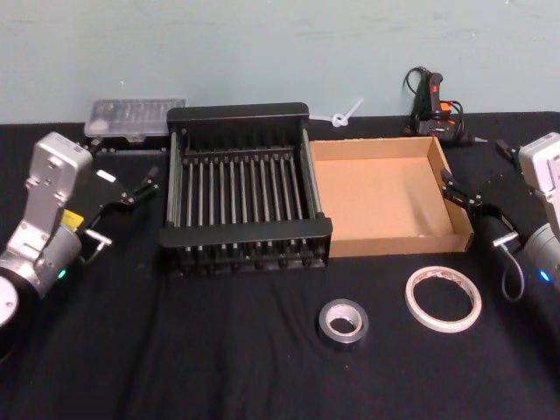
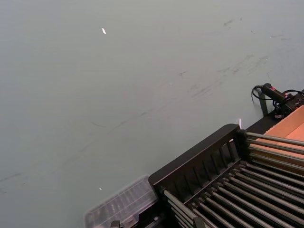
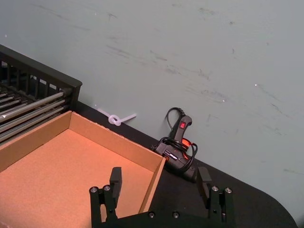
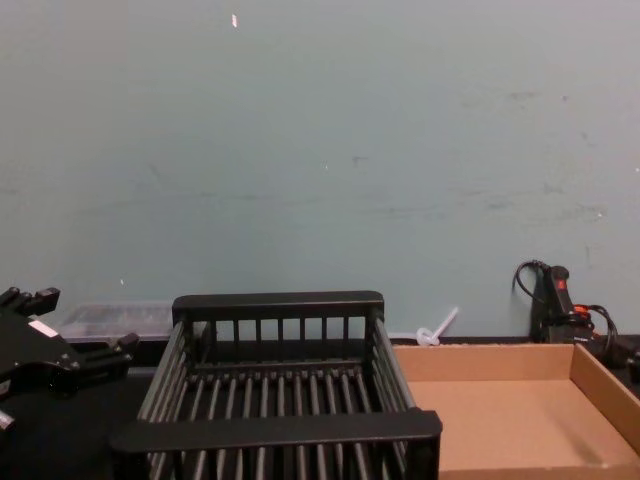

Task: Pick up the white tape and place it into the black box , Pick up the silver tape and place it into the brown box.

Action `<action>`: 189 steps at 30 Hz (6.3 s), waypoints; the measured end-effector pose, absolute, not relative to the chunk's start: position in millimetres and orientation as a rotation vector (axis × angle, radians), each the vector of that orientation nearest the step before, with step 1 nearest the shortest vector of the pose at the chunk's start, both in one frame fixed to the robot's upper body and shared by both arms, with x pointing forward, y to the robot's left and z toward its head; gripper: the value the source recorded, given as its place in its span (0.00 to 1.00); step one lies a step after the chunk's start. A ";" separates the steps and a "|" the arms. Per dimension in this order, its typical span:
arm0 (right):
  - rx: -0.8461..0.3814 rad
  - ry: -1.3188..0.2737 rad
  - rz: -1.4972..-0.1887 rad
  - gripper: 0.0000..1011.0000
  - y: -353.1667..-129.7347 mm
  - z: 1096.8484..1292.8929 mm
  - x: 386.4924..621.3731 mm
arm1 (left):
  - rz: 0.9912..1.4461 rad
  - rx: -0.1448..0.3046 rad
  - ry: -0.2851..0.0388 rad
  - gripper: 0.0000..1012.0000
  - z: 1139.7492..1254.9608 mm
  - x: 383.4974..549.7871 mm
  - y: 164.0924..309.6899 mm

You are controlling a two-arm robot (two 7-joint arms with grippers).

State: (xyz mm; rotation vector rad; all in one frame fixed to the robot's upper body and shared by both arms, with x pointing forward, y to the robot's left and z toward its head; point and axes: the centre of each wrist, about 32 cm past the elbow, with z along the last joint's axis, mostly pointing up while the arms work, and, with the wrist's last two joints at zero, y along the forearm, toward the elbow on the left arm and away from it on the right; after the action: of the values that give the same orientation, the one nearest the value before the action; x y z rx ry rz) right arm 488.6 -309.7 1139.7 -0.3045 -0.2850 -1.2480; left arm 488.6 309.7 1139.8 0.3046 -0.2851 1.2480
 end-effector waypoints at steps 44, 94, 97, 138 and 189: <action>-0.319 -0.071 -1.111 0.99 -330.3 1187.0 453.6 | 1.248 0.305 -0.285 0.99 1139.8 488.6 309.7; -0.494 0.251 -0.972 0.99 -326.9 1162.0 434.0 | 1.248 0.304 -0.285 0.99 1139.8 488.6 309.7; -0.497 0.258 -0.970 0.99 -326.8 1161.0 433.9 | 1.248 0.304 -0.285 0.99 1139.8 488.6 309.7; -0.504 0.306 -0.971 0.99 -326.4 1153.0 433.9 | 1.248 0.305 -0.285 0.99 1139.8 488.6 309.7; -0.503 0.305 -0.971 0.17 -326.4 1153.2 433.9 | 1.248 0.305 -0.285 0.99 1139.8 488.6 309.7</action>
State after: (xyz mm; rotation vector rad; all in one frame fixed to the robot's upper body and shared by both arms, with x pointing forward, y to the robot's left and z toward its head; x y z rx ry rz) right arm 433.9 -326.4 1153.2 -0.5028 0.3054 -0.9711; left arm 488.6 309.7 1139.8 0.3045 -0.2850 1.2479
